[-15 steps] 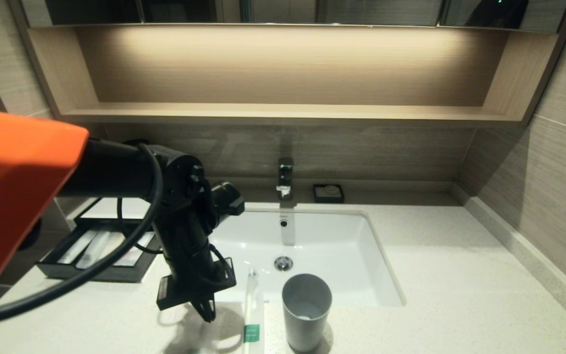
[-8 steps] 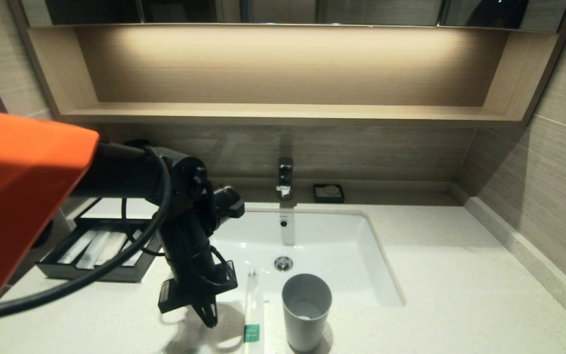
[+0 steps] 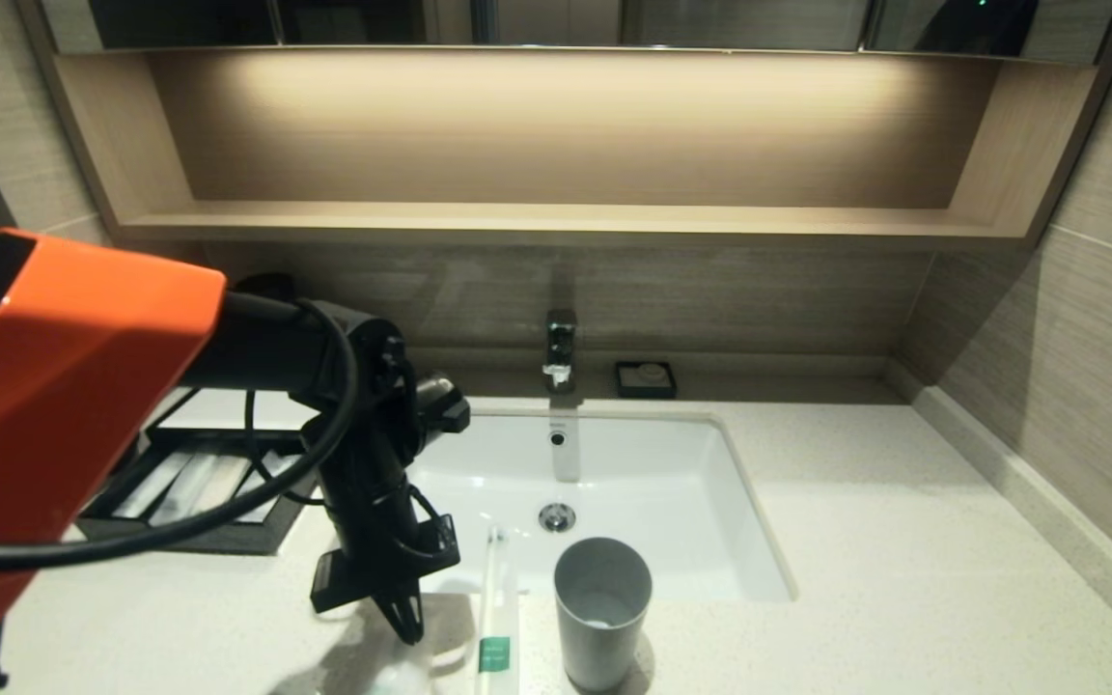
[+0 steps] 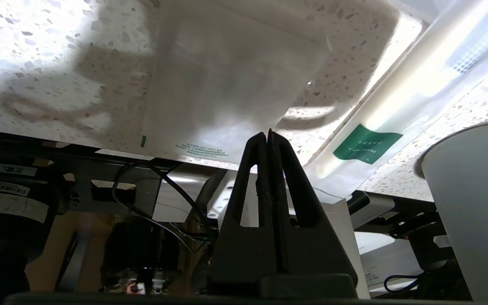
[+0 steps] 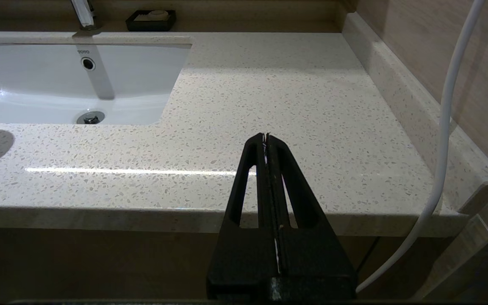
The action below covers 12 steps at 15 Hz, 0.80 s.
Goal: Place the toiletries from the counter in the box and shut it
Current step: Pick up the bathroom toiletry
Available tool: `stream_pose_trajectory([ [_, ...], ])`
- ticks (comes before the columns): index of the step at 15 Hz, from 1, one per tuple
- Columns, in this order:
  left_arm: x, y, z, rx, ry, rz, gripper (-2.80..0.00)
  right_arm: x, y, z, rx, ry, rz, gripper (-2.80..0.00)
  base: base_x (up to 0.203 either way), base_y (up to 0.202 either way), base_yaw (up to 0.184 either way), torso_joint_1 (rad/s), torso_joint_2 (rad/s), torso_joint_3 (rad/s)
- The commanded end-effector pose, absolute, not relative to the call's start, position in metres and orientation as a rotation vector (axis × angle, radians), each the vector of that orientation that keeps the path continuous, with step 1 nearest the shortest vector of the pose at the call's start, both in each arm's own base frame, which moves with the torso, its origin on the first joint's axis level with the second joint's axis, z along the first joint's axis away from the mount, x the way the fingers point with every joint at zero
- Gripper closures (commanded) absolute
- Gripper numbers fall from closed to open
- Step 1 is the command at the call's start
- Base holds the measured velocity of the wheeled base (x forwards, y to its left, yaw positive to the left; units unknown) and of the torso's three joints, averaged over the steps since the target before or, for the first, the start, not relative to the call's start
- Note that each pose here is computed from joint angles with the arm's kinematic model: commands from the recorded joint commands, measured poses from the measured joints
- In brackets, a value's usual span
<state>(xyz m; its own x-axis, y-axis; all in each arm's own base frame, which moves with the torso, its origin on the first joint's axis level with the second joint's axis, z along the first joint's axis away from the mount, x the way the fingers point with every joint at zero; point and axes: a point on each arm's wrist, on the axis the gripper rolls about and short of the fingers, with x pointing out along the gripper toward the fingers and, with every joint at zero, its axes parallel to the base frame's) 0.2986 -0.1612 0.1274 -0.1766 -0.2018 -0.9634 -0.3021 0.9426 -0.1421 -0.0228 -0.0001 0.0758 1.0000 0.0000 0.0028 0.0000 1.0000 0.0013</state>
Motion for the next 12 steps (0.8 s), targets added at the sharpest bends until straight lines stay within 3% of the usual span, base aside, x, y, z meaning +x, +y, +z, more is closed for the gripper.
stream_pose_trajectory([
  [1,0.297,-0.16,0.129,-0.379,1.773,0.104,0.0,-0.023,0.0,0.075,0.002,-0.003,0.0,0.0,0.0,0.0,0.0,0.0,0.0,0.0],
  [7,0.297,-0.154,0.127,-0.366,1.783,0.103,0.0,-0.023,0.0,0.075,0.002,-0.003,0.0,0.0,0.0,0.0,0.0,0.0,0.0,0.0],
  [8,0.296,-0.153,0.129,-0.357,1.786,0.095,-2.8,-0.023,0.0,0.075,0.002,-0.003,0.0,0.0,0.0,0.0,0.0,0.0,0.0,0.0],
  [12,0.298,-0.147,0.127,-0.34,1.8,0.086,-2.8,-0.023,0.0,0.075,0.002,-0.003,0.0,0.0,0.0,0.0,0.0,0.0,0.0,0.0],
])
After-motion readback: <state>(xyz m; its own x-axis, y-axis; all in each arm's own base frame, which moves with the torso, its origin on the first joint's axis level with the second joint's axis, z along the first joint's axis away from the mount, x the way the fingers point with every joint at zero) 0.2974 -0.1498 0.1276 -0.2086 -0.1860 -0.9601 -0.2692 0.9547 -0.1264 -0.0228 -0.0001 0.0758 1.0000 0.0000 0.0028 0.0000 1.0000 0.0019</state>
